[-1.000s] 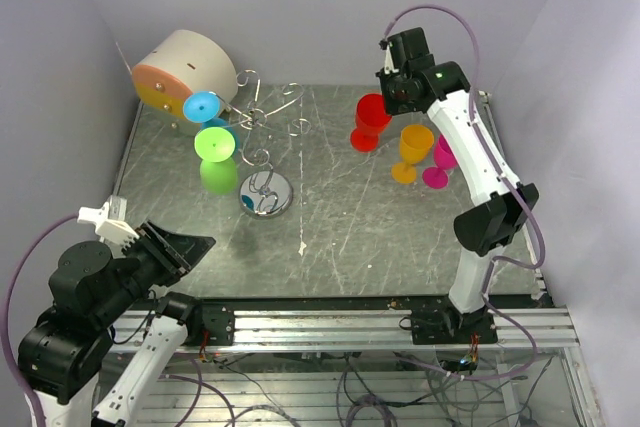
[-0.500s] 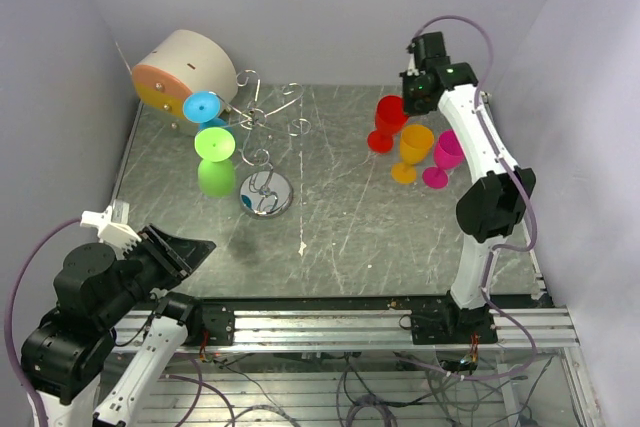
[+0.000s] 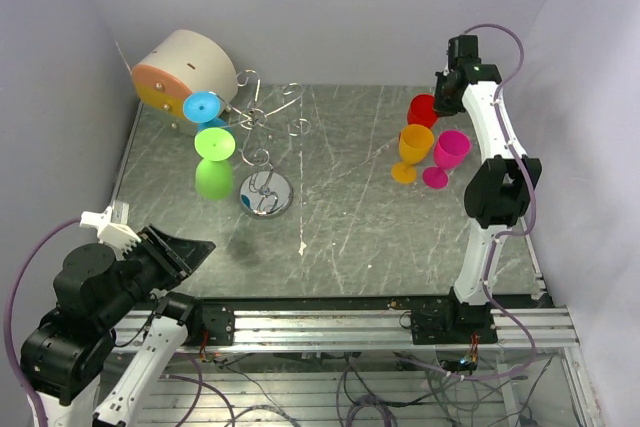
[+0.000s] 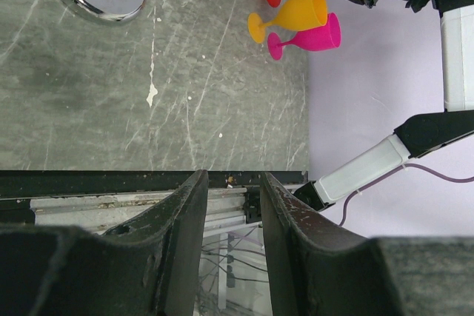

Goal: Take the wine glass off the wine glass rack

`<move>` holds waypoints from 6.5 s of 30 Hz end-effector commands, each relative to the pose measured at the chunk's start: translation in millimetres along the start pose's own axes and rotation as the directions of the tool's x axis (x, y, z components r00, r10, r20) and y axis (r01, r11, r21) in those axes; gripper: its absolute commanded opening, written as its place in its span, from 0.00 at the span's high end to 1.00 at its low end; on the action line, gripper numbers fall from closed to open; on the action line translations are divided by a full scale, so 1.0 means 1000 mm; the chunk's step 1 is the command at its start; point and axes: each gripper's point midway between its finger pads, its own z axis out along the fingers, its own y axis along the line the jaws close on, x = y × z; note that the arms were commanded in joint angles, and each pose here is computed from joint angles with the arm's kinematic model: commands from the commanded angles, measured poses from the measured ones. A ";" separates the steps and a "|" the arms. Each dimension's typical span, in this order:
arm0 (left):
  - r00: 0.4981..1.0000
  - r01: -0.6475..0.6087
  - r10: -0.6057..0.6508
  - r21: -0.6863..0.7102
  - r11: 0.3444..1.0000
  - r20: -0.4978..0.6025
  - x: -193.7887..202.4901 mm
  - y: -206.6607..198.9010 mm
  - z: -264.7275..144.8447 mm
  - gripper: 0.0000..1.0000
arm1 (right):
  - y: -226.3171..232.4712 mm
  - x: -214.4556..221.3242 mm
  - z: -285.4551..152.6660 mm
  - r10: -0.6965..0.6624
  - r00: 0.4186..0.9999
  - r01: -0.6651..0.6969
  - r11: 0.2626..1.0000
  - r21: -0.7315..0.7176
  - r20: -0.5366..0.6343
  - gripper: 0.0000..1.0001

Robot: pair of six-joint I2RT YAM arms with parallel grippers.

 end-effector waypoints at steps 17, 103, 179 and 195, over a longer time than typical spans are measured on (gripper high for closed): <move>0.999 -0.031 0.031 -0.007 1.000 0.011 -0.004 0.000 0.000 0.50 | -0.005 0.001 0.024 0.016 1.000 -0.016 1.000 0.017 -0.021 0.73; 0.878 -0.023 -0.046 0.139 0.990 0.476 -0.217 -0.103 0.065 0.48 | 0.055 0.068 -0.341 0.088 0.863 0.240 0.795 -0.557 0.498 0.70; 0.966 0.199 -0.215 0.118 0.973 0.143 -0.124 -0.041 0.129 0.82 | 0.061 0.071 -0.352 0.110 0.844 0.264 0.766 -0.586 0.525 0.59; 0.921 0.270 -0.313 0.199 0.942 0.233 -0.141 -0.061 0.108 0.88 | 0.058 0.072 -0.357 0.115 0.833 0.268 0.772 -0.576 0.541 0.59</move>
